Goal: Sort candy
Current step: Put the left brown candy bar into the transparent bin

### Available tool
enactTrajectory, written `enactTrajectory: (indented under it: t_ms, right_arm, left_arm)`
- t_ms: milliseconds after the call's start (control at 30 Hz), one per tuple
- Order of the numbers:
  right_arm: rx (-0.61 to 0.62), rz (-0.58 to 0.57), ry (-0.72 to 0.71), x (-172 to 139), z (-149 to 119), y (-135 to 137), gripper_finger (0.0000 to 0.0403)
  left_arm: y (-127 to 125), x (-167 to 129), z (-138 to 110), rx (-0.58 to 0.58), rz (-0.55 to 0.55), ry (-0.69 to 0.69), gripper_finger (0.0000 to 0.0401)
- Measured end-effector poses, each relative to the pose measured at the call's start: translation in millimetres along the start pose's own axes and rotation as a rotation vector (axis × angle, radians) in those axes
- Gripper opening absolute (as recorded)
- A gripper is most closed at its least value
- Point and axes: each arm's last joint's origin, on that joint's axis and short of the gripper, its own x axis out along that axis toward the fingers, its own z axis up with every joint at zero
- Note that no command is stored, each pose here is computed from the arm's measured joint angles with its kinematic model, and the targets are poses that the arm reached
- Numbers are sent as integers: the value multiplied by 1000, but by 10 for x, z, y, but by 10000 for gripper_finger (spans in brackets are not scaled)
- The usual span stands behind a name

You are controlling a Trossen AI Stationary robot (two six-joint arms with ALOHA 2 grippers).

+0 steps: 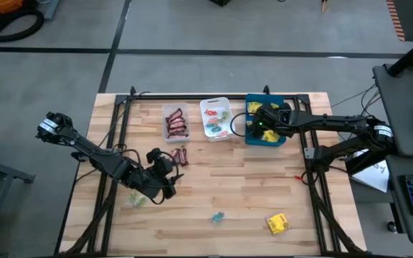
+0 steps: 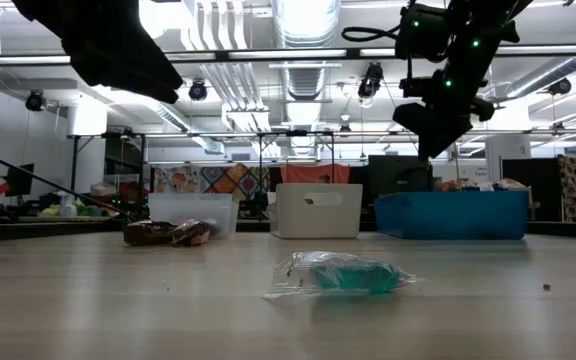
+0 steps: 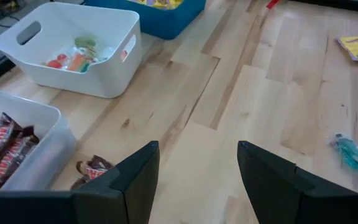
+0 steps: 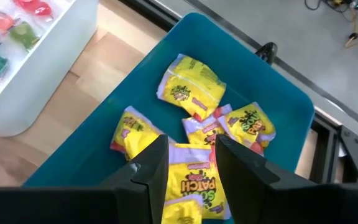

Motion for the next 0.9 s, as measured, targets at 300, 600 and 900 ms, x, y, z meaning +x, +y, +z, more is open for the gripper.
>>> enactTrajectory:
  t_ms: [300, 600, 900]
  right_arm:
    - [-5, 63, -40, -105, 34, 41, 123]
    - [-29, 206, -158, -500, 140, 243, 123]
    - [-118, 353, -219, -839, 10, 509, 123]
  left_arm:
    - [-14, -1, -17, -61, -52, 47, 201]
    - [-16, -6, -61, -115, -99, 130, 201]
    - [28, -14, -135, -157, -84, 229, 201]
